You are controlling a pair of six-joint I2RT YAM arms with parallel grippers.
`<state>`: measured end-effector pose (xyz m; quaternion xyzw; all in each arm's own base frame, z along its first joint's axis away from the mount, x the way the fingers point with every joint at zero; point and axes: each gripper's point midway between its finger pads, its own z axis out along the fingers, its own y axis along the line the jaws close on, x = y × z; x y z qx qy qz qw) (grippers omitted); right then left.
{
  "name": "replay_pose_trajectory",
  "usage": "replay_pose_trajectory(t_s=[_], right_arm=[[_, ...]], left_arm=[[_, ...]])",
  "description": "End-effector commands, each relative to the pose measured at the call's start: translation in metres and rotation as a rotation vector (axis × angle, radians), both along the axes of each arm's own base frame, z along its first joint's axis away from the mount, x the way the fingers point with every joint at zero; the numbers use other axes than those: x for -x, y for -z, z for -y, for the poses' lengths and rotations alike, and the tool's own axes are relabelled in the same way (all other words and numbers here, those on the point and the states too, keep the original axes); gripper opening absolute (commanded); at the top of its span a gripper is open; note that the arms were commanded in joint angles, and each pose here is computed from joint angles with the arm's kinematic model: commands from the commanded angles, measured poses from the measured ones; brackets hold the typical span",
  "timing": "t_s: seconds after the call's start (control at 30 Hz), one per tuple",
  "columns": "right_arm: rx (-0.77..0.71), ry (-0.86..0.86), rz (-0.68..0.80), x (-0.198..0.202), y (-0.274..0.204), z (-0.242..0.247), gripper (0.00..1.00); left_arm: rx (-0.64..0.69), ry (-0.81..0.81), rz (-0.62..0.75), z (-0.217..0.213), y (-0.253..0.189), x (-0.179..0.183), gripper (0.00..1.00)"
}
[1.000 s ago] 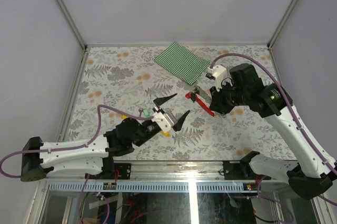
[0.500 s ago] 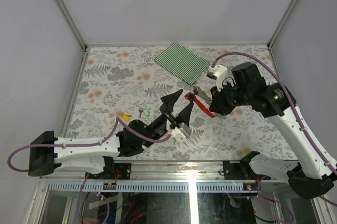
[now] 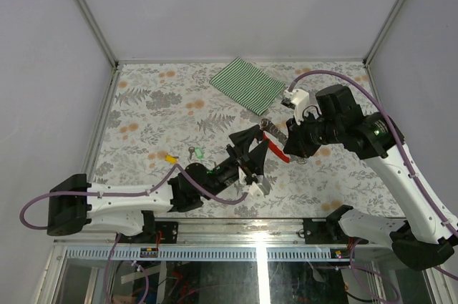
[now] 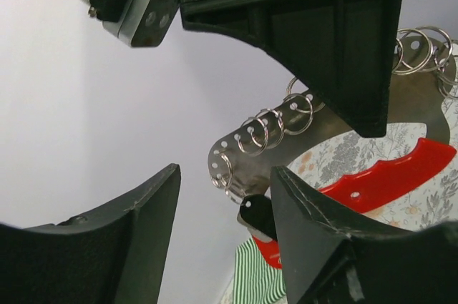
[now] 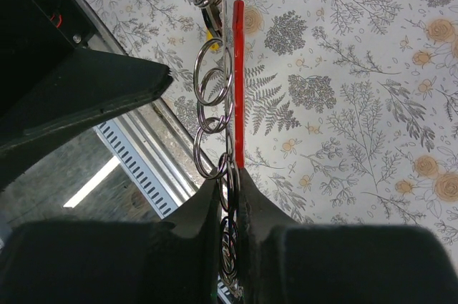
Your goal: Put the keys on the keyring
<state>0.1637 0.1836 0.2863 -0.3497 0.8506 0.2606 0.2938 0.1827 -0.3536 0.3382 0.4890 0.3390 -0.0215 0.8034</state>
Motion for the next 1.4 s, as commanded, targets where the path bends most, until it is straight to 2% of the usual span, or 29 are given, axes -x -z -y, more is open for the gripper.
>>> replay_pose_trajectory(t_s=[0.0, 0.33, 0.8, 1.07, 1.37], right_arm=[[-0.060, -0.012, 0.020, 0.004, -0.020, -0.005, 0.03], [-0.069, -0.015, 0.031, 0.006, -0.024, -0.004, 0.04], [-0.089, -0.021, 0.039, 0.011, -0.031, -0.004, 0.04], [-0.095, -0.026, 0.042, 0.013, -0.032, -0.004, 0.04], [-0.099, -0.027, 0.045, 0.014, -0.033, -0.003, 0.04]], left_arm=[[0.106, 0.006, 0.115, 0.001, -0.045, 0.006, 0.53], [0.074, -0.021, 0.172, 0.007, -0.045, 0.003, 0.47], [-0.009, -0.041, 0.211, 0.012, -0.034, 0.000, 0.44], [-0.021, -0.088, 0.236, 0.012, -0.036, -0.005, 0.44], [-0.025, -0.103, 0.256, 0.015, -0.038, -0.007, 0.38]])
